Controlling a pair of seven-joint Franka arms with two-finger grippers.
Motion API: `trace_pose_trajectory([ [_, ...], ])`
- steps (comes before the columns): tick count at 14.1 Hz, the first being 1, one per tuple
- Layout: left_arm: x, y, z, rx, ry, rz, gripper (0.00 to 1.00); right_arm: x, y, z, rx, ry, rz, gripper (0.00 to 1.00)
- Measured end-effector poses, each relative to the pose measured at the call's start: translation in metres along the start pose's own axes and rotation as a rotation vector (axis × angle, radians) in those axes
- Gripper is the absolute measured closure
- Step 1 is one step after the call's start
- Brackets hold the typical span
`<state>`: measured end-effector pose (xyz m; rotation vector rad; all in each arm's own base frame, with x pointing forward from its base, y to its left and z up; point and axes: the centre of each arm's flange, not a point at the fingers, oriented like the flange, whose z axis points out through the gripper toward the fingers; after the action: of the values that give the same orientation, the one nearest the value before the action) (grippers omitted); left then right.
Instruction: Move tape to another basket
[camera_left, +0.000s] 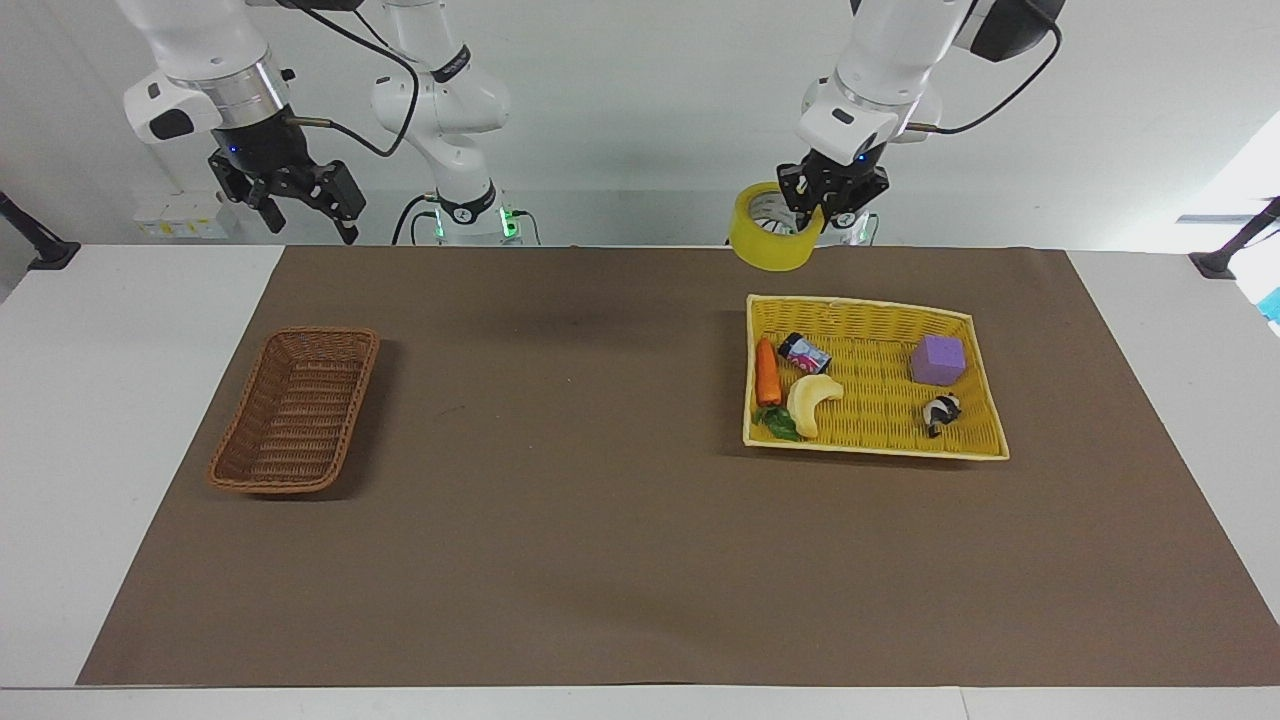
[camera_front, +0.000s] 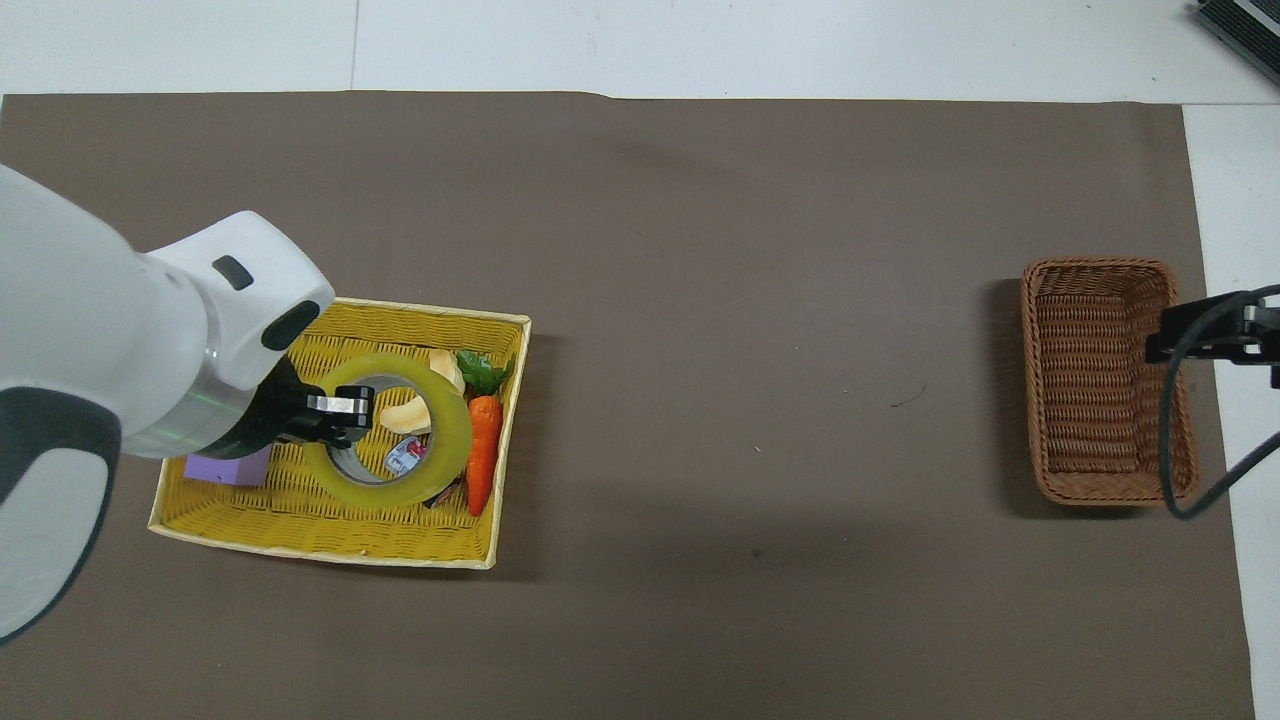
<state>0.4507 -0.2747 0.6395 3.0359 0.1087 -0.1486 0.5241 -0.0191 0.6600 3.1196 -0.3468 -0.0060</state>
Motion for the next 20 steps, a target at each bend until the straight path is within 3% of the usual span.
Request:
trace_pose_trajectory([
  [4,-0.012,0.052,-0.014,-0.222,0.058,-0.204,0.78,0.0,0.0,0.0,0.0,0.0,0.0,0.0],
  [11,-0.026,0.099,-0.035,-0.542,0.041,-0.248,0.78,0.0,0.0,0.0,0.0,0.0,0.0,0.0],
  [14,-0.037,0.123,-0.034,-0.603,0.069,-0.222,0.78,0.0,0.0,0.0,0.0,0.0,0.0,0.0],
  [20,-0.034,0.131,-0.022,-0.598,0.053,-0.215,0.78,0.0,0.0,0.0,0.0,0.0,0.0,0.0],
])
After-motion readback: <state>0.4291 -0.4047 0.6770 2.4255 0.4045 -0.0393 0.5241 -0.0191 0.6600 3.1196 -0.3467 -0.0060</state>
